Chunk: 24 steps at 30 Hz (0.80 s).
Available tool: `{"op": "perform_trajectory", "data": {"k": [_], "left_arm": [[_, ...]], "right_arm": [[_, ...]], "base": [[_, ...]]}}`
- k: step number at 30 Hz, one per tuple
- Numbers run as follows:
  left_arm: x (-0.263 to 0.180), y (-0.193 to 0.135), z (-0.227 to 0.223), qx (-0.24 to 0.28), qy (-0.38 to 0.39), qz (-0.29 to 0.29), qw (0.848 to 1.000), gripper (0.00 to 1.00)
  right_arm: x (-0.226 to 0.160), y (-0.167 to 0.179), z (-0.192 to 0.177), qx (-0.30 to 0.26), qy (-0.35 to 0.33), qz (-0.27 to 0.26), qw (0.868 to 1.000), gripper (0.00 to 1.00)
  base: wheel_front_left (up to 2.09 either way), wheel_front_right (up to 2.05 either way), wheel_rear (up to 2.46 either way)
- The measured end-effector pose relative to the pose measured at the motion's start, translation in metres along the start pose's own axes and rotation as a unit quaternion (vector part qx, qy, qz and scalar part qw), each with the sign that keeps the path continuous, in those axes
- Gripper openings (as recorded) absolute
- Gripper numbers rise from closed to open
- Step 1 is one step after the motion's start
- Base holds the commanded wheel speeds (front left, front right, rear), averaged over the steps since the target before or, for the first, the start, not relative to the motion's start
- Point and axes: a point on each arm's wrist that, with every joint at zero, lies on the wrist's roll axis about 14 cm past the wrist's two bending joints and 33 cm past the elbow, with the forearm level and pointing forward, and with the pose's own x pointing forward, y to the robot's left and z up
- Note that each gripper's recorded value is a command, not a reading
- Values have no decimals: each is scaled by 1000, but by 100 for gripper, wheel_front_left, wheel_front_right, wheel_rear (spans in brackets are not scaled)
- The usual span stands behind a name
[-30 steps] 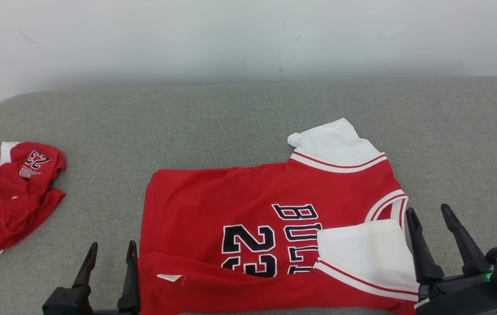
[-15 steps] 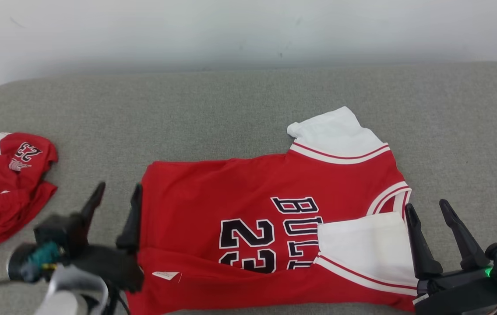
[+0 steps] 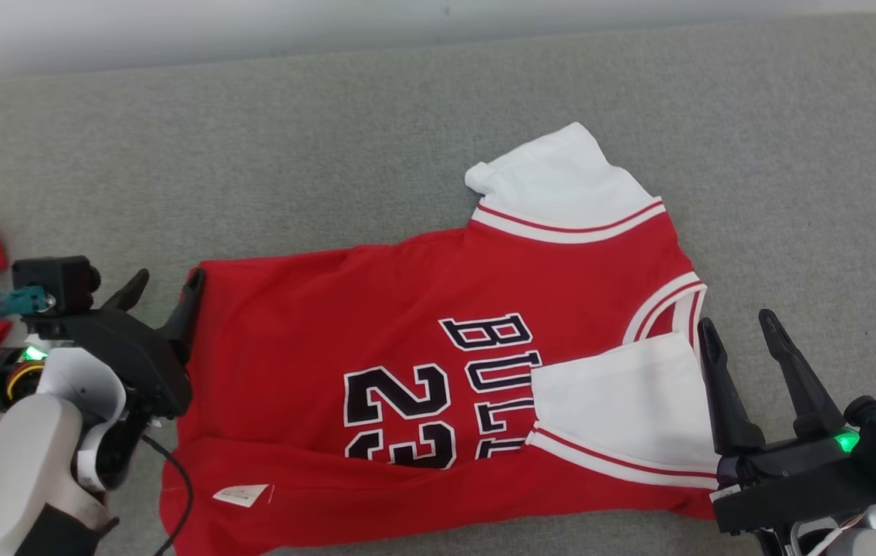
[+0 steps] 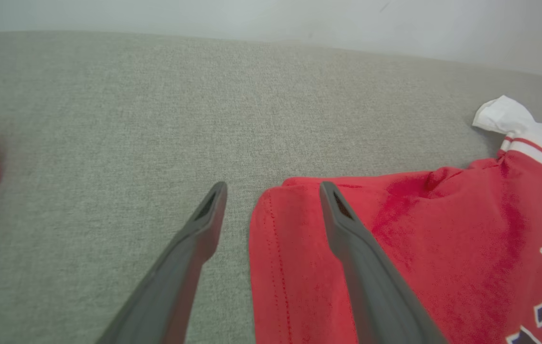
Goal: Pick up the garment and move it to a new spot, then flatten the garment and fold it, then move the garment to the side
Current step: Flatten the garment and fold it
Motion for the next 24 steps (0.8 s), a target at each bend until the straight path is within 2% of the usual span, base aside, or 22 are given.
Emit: {"op": "perform_trajectory", "data": {"k": [7,12,13,14,15,20,24], "left_arm": [[26,8,-38,-21,61,-3,998,100],[32,8,-44,-29,71,-5,997,100],[33,7,-45,-31,73,-9,997,96],[33,7,-45,-33,73,-9,997,51],[33,5,-45,-33,74,-13,997,0],[32,-4,-44,-31,72,-29,996,0],[29,-3,-28,-25,39,-22,999,0]], "right_arm": [[0,-15,-15,5,13,-21,1000,100],[1,-20,-19,4,15,-26,1000,100],[1,-20,-20,4,16,-26,1000,100],[1,-20,-20,4,17,-26,1000,100],[2,-20,-20,4,17,-25,1000,100],[4,-25,-16,-1,9,-30,999,100],[3,-32,-8,-7,-3,-39,999,100]], "base": [[0,0,0],[0,0,0],[0,0,0],[0,0,0],[0,0,0],[0,0,0],[0,0,0]]}}
